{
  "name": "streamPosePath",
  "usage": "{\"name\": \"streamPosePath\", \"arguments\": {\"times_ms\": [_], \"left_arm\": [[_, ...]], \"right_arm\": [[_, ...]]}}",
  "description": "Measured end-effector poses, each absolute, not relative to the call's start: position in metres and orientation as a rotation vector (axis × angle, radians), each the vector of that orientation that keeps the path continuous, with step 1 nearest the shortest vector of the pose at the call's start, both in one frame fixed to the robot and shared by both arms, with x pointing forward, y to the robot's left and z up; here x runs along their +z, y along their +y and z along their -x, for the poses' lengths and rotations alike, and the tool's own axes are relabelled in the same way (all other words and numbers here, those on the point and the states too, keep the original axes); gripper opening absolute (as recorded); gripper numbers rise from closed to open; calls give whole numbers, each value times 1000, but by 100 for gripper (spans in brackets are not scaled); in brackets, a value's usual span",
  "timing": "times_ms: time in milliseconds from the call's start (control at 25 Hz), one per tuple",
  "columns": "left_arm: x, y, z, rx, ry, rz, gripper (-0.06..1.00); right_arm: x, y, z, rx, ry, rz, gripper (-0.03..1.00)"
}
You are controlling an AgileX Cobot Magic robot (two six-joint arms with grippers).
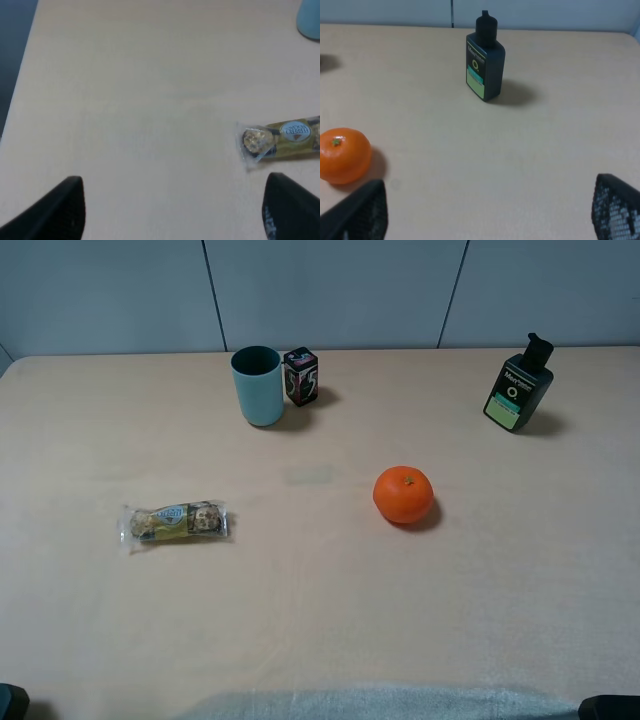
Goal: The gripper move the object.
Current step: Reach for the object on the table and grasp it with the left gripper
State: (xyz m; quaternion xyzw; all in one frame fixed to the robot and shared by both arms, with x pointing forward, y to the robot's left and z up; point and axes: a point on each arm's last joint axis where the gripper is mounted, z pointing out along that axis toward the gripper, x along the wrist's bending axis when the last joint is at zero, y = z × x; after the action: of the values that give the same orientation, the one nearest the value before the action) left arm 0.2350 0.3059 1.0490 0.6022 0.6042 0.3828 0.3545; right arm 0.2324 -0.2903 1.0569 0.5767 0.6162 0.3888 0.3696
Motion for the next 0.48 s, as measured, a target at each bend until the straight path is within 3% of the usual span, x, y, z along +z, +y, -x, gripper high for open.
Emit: {"name": "streamPosePath", "arguments": {"times_ms": [480], "left_arm": [[1049, 306, -235, 990, 1562, -1557, 72]], "right_arm": [[1057, -290, -232, 998, 1581, -1480, 62]]}}
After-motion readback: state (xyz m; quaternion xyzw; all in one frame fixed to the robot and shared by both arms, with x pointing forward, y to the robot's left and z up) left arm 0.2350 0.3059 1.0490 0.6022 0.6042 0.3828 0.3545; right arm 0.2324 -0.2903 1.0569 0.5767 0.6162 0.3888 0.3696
